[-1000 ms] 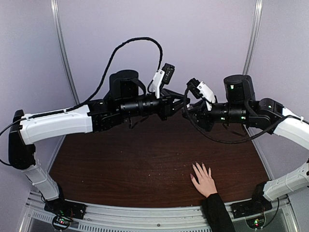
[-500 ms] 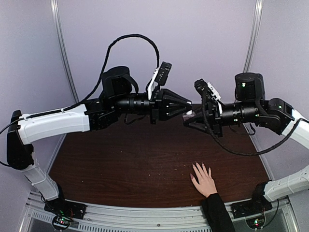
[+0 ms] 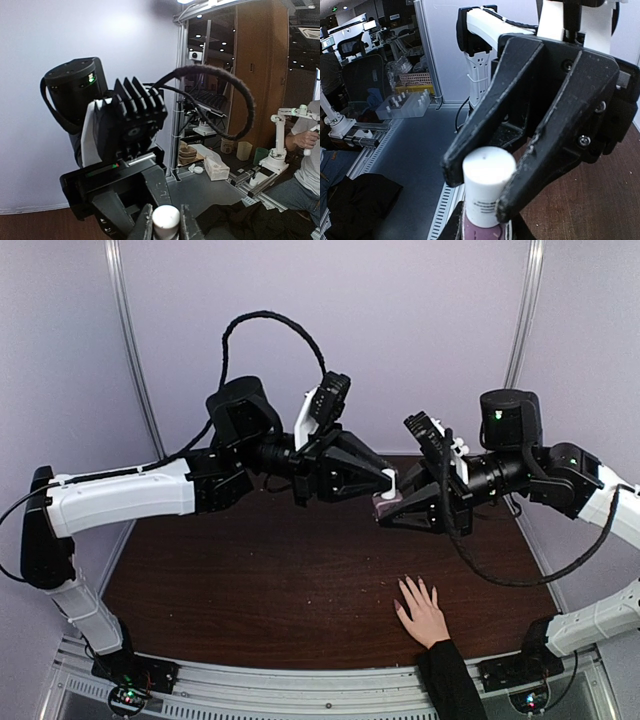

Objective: Paint the nails
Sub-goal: Screw the nail polish bottle cap onto the nail polish bottle.

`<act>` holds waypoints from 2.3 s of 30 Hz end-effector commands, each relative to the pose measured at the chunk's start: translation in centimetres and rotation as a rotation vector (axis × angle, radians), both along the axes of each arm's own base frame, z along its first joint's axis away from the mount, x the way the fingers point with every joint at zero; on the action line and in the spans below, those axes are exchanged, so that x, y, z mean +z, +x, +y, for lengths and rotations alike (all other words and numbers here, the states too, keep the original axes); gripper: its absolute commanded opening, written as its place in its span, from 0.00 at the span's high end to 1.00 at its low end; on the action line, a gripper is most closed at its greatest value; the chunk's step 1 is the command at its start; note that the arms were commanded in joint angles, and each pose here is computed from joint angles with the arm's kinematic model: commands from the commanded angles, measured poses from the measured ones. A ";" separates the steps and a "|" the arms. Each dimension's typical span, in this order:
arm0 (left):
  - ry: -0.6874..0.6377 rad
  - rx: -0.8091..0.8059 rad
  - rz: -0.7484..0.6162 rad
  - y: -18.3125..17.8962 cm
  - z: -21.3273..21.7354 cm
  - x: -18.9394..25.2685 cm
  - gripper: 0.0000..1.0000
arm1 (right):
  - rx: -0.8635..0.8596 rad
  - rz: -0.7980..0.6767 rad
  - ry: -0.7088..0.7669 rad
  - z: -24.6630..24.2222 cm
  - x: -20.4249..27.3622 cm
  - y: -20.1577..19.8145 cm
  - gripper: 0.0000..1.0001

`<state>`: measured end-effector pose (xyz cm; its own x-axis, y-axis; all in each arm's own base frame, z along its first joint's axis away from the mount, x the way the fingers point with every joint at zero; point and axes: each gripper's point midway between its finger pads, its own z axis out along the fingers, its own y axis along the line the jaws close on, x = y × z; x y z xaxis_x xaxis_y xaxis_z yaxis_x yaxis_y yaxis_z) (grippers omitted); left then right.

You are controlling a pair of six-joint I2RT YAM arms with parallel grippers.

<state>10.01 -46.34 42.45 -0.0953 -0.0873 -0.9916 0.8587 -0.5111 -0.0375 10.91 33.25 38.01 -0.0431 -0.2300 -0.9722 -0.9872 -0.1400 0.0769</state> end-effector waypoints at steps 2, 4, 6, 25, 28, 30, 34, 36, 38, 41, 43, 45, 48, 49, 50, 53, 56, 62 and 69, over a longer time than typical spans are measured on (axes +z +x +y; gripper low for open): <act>0.071 -0.173 0.043 -2.0 0.3 -2.2 1.00 | 0.092 -0.160 0.207 -0.2 6.6 -1.5 1.00; 0.072 -0.137 0.047 -1.2 0.4 -2.1 0.98 | 0.086 -0.162 0.201 -0.2 6.5 -1.4 1.00; 0.070 -0.102 0.048 -0.4 0.7 -1.8 0.96 | 0.080 -0.163 0.193 -0.3 6.2 -1.4 1.00; 0.083 0.567 -0.038 8.2 4.4 -0.1 0.50 | -0.374 -0.161 0.012 -1.5 2.2 5.9 1.00; 0.104 0.678 -0.022 10.0 4.7 -0.3 0.51 | -0.500 -0.162 -0.019 -1.9 1.5 8.2 1.00; 0.110 0.728 -0.006 10.8 4.7 -0.4 0.51 | -0.564 -0.164 -0.024 -2.2 1.3 9.3 1.00; 0.124 0.797 -0.025 11.4 4.2 -0.5 0.51 | -0.700 -0.153 -0.027 -3.0 0.6 11.4 1.00; 0.138 0.826 -0.031 11.7 3.7 -0.6 0.51 | -0.741 -0.145 -0.036 -3.2 0.2 12.1 1.00; 0.144 0.842 -0.022 11.9 3.0 -0.6 0.51 | -0.775 -0.136 -0.046 -3.3 -0.3 12.6 1.00; 0.145 0.863 0.003 12.4 2.0 -0.6 0.51 | -0.810 -0.134 -0.057 -3.3 -0.9 13.1 1.00; 0.152 0.877 0.027 12.9 1.3 -0.8 0.52 | -0.827 -0.131 -0.061 -3.4 -1.1 13.4 1.00; 0.155 0.883 0.039 13.2 0.7 -1.0 0.52 | -0.836 -0.130 -0.065 -3.3 -1.2 13.5 1.00; 0.153 0.891 0.053 13.6 -0.1 -1.0 0.53 | -0.841 -0.127 -0.073 -3.0 -1.5 13.7 1.00; 0.151 0.892 0.058 13.7 -0.4 -0.9 0.53 | -0.844 -0.126 -0.076 -3.0 -1.6 13.7 1.00; 0.150 0.889 0.059 13.6 -0.7 -0.9 0.54 | -0.843 -0.124 -0.081 -2.8 -1.7 13.8 1.00; 0.155 0.898 0.060 13.9 -1.5 -1.1 0.56 | -0.847 -0.121 -0.090 -2.6 -2.1 13.9 1.00; 0.159 0.905 0.058 14.1 -2.1 -1.2 0.58 | -0.856 -0.121 -0.098 -2.4 -2.4 14.1 1.00; 0.181 0.908 0.065 14.4 -3.0 -1.7 0.70 | -0.857 -0.124 -0.103 -2.2 -2.5 14.2 1.00; 0.182 0.868 0.059 13.5 -2.8 -1.9 0.92 | -0.851 -0.146 -0.109 -2.4 -2.2 14.0 1.00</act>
